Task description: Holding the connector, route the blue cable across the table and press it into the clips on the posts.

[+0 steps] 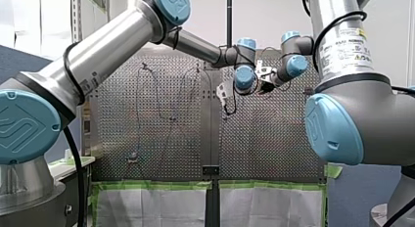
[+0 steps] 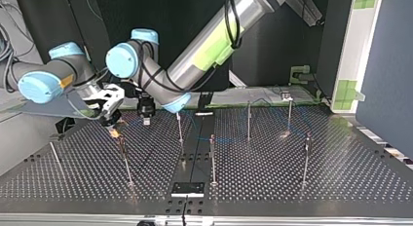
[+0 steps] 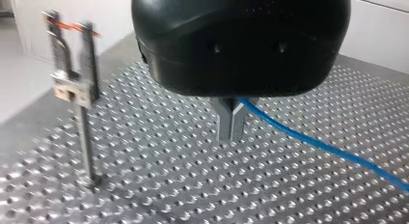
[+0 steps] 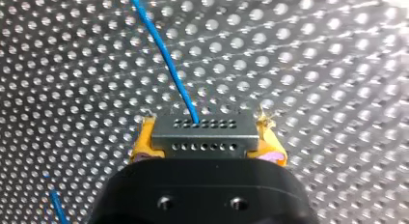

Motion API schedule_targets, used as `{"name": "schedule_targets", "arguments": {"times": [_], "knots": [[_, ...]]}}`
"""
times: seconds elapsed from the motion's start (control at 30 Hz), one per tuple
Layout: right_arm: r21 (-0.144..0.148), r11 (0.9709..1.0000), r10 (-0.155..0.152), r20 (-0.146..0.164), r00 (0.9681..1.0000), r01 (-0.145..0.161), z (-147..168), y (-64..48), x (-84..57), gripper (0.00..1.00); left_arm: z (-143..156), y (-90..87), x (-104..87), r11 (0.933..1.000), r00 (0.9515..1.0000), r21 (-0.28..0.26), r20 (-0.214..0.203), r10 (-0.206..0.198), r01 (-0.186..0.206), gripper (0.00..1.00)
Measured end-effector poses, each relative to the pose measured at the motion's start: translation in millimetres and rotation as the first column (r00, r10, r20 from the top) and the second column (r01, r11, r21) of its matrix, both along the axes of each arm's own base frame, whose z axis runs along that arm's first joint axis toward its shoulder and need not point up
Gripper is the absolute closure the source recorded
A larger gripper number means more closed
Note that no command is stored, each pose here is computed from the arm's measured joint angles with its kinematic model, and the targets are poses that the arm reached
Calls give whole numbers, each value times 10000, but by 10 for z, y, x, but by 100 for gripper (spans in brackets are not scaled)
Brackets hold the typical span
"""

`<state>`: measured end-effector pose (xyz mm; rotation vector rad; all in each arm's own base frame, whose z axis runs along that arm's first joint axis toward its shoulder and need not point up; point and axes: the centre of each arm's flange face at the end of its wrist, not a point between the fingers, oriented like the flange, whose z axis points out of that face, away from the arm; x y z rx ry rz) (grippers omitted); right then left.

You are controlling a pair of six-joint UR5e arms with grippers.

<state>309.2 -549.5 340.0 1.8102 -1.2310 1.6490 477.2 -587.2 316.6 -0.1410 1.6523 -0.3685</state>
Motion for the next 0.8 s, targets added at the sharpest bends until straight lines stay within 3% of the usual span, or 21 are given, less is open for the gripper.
{"name": "schedule_targets", "arguments": {"times": [0.23,0.43,0.8], "knots": [[-294,9995,-122,144,9998,126,325,78,-98,100,121,23,-85,9996,9996,13,25,286,-286,100],[-454,9990,-43,255,9997,55,506,126,-132,100,269,43,-115,9994,9993,-124,174,318,-316,100],[-864,9963,20,401,9992,15,899,158,-152,100,551,64,13,9977,9974,-556,587,413,-380,100]]}}
